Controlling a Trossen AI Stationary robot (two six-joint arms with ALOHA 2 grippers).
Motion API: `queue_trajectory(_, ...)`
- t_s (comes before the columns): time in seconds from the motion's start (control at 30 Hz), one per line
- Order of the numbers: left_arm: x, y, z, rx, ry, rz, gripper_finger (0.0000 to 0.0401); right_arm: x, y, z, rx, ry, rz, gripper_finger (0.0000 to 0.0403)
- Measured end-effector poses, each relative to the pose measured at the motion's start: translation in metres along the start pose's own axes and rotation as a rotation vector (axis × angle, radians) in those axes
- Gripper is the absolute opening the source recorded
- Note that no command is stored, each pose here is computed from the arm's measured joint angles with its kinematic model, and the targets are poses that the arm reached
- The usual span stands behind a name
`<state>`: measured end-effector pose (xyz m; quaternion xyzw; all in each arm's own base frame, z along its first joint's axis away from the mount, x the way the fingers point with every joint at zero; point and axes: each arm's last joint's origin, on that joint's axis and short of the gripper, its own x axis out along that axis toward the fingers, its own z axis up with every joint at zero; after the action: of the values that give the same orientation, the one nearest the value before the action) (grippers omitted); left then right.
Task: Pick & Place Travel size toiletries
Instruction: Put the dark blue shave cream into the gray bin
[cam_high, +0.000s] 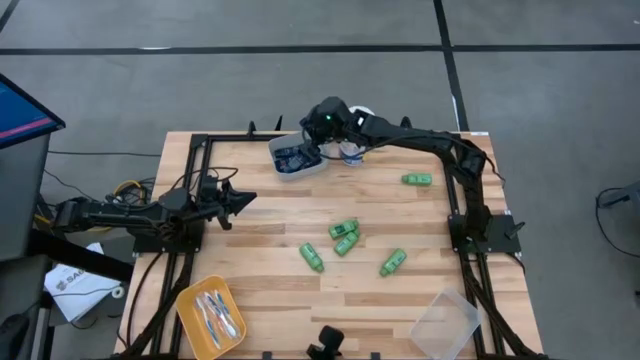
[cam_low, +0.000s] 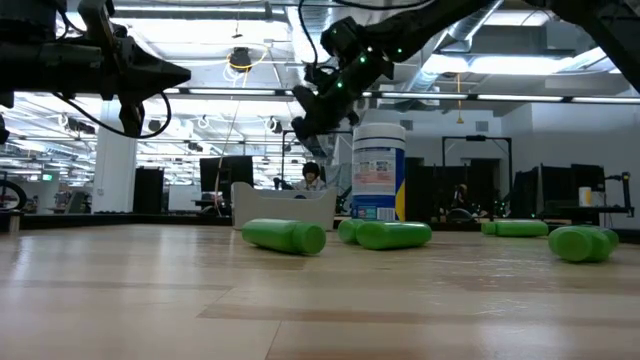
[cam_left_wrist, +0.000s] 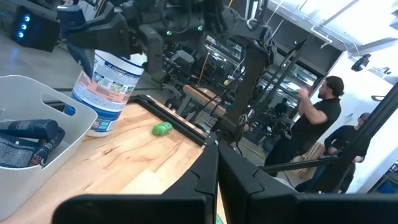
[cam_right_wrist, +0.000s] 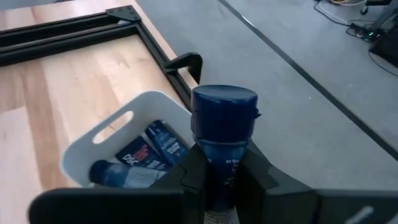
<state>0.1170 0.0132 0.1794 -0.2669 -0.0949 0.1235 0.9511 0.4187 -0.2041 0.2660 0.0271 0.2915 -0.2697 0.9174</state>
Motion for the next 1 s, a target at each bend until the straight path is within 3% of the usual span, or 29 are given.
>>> queue_trajectory(0.33,0.0,0.0,0.001,-0.002,-0.005,-0.003,0.0002,0.01,0.0,-0.018,0.005,-0.041,-0.007,0.0045)
queue_trajectory(0.67,0.0,-0.001,0.001,-0.003,-0.011,-0.008,0.0002,0.03,0.011,-0.036,-0.031,0.006,0.008,0.0054)
queue_trajectory(0.83,0.0,-0.001,0.001,-0.004,-0.014,-0.011,0.0002,0.04,0.02,-0.048,-0.092,0.054,0.002,0.0085)
queue_trajectory(1.0,0.0,-0.001,0.002,-0.005,-0.017,-0.012,0.0002,0.041,0.025,-0.048,-0.121,0.064,-0.022,0.0151)
